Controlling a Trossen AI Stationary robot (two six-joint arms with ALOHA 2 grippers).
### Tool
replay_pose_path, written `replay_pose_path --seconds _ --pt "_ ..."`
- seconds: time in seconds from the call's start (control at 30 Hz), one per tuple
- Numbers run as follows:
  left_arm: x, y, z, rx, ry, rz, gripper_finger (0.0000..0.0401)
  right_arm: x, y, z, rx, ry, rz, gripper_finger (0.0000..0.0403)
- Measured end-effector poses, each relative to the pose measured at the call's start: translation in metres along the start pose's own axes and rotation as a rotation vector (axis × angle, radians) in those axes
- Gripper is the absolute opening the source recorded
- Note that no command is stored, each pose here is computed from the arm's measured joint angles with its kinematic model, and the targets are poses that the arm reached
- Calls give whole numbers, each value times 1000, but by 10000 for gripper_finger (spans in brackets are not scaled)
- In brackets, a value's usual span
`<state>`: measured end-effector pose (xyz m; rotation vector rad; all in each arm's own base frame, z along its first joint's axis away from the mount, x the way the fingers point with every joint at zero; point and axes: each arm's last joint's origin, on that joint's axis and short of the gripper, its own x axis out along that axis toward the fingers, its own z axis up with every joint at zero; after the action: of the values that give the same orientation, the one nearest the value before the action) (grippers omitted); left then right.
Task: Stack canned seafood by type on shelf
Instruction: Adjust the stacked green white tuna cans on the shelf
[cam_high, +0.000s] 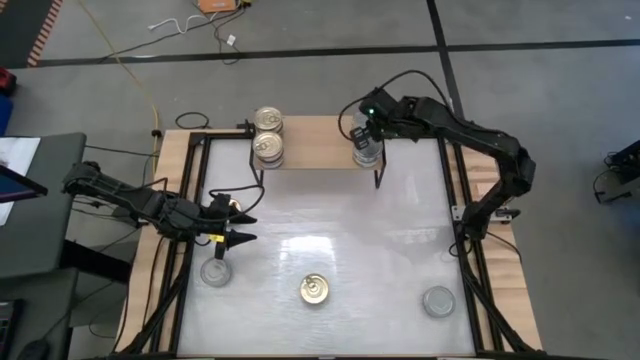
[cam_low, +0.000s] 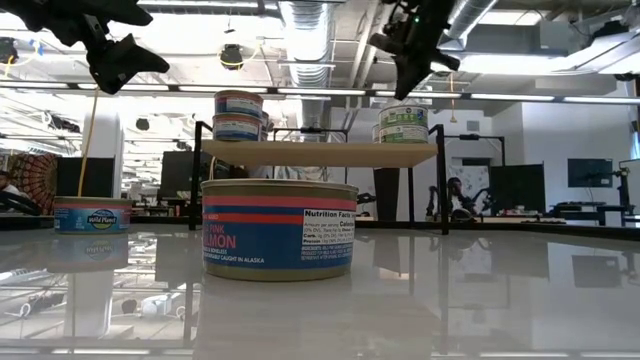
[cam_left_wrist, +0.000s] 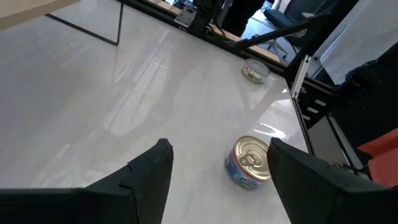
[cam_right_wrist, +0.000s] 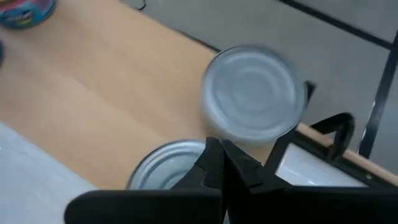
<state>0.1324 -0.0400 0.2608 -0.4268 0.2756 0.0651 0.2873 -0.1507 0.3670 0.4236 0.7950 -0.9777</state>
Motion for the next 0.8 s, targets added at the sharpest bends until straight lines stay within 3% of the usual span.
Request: replay_pose_path --seconds 0.4,0.8 --pt "0 0 0 15 -1 0 250 14 25 -22 -53 128 -52 21" --pt "0 0 0 6 -1 -2 250 21 22 -24 -51 142 -121 21"
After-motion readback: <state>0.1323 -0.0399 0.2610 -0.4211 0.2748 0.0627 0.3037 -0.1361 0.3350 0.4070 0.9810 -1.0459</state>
